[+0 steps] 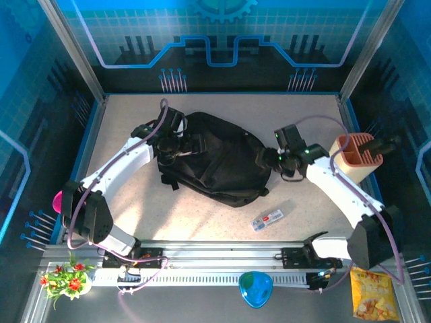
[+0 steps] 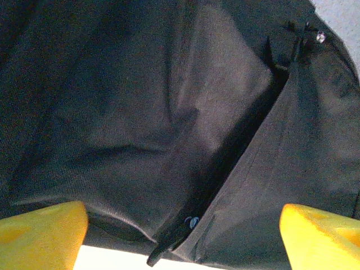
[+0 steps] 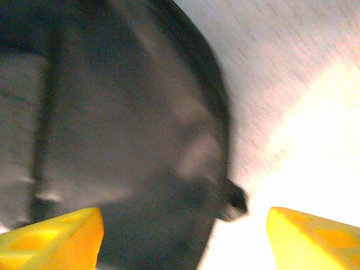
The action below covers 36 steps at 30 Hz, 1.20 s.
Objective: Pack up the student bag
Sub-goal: Move the loose stationery to the bottom-right of the table.
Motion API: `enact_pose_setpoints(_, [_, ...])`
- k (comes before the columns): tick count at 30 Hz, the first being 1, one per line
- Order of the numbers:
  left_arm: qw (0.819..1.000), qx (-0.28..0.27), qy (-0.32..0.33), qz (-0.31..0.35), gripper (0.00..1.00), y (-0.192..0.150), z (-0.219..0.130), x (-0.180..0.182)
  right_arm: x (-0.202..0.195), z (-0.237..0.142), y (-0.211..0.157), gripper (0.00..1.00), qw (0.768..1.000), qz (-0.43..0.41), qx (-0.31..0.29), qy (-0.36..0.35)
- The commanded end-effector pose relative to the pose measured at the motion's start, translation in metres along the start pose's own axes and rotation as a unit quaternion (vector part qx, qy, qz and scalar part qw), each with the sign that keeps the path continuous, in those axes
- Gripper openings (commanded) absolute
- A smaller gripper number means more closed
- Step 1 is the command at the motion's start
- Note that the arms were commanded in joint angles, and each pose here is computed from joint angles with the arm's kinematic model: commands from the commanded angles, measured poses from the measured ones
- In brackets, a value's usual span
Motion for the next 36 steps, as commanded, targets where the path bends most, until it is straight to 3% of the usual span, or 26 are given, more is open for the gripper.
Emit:
enact_pose_setpoints(1, [0.999,-0.039,-0.014,0.031,0.93,0.014,-0.006,-0.007,-0.031,-0.001,-0.044,0.77,0.993,0.059,0.057,-0.084])
enact_pose_setpoints(10, [0.998,-0.033,-0.018,0.051,0.99,0.013,0.001,-0.006,-0.042,0.033,-0.115,0.78,0.978,0.113,0.141,-0.103])
enact_pose_setpoints(22, [0.999,-0.012,-0.011,0.048,0.99,0.014,0.009,-0.003,-0.044,0.06,-0.122,0.78,0.965,0.152,0.18,-0.116])
enact_pose_setpoints(29, [0.999,-0.006,-0.011,0.042,0.99,0.016,0.012,-0.004,-0.053,0.063,-0.116,0.62,0.963,0.159,0.173,-0.133])
enact_pose_setpoints(31, [0.999,-0.006,-0.009,0.041,0.99,0.016,0.012,-0.003,-0.054,0.062,-0.109,0.55,0.968,0.144,0.157,-0.134])
enact_pose_setpoints(36, [0.999,-0.004,-0.008,0.039,0.99,0.016,0.013,-0.003,-0.055,0.066,-0.085,0.49,0.976,0.084,0.13,-0.153])
Point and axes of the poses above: each hand's point on the last joint's axis, 136 mm out from that joint toward the fingers, its own z axis out along the fingers, its own x axis along the line the jaws close on, y = z × x, the point moved 10 cm from there along -z, back along the fingers, and after that the axes turned 4 degrees about -z, right-handed, at the moved point
